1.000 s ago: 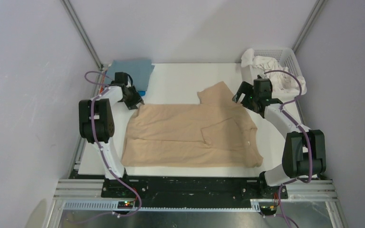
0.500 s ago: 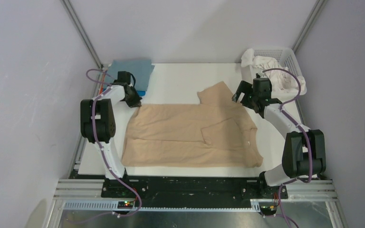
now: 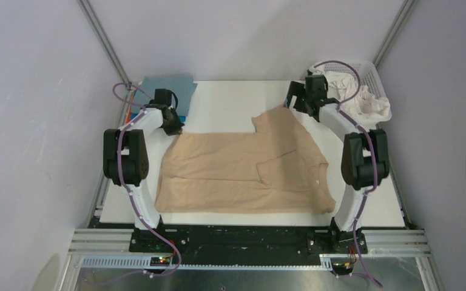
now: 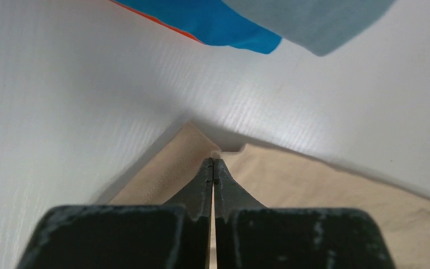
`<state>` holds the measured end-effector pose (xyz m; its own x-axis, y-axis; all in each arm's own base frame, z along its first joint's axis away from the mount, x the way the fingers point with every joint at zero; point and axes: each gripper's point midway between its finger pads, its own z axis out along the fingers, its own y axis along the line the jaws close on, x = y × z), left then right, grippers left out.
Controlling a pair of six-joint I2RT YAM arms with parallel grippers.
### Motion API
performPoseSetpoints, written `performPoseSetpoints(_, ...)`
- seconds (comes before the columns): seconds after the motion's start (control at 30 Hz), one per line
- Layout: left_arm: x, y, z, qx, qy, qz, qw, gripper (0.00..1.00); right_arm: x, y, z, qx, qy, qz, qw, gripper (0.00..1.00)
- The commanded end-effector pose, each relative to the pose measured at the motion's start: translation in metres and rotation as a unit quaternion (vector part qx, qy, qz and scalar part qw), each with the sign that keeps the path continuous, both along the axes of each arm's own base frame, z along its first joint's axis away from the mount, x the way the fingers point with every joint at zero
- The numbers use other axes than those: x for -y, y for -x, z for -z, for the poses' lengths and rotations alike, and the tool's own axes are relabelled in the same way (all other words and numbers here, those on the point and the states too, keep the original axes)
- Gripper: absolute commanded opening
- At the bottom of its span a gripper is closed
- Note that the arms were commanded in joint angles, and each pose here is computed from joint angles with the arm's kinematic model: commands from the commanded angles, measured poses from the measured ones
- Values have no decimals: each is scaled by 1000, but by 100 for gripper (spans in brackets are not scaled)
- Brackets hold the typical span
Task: Fold and stack the t-shirts
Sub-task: Grab the side of the flattened tshirt furthest away from the robot with both arms
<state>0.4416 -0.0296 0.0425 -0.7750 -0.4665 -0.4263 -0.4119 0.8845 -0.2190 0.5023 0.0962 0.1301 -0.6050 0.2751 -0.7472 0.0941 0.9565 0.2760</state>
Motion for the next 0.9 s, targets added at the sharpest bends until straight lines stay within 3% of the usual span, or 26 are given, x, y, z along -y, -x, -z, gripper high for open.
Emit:
performPoseSetpoints(0.0, 3, -3, -30, 39, -9, 8, 999, 0, -15, -38, 10, -17, 16, -11, 1000, 99)
performPoseSetpoints(0.27, 7, -1, -22, 30, -3, 2, 1000, 0, -45, -95, 56, -94, 28, -16, 995, 98)
performPoseSetpoints(0.63, 4, 4, -23, 31, -14, 0, 999, 0, -64, -98, 90, -120, 44, -31, 991, 90)
performPoseSetpoints(0.87, 4, 4, -26, 35, -13, -1, 999, 0, -67, -85, 93, -126, 115, -49, 984, 68)
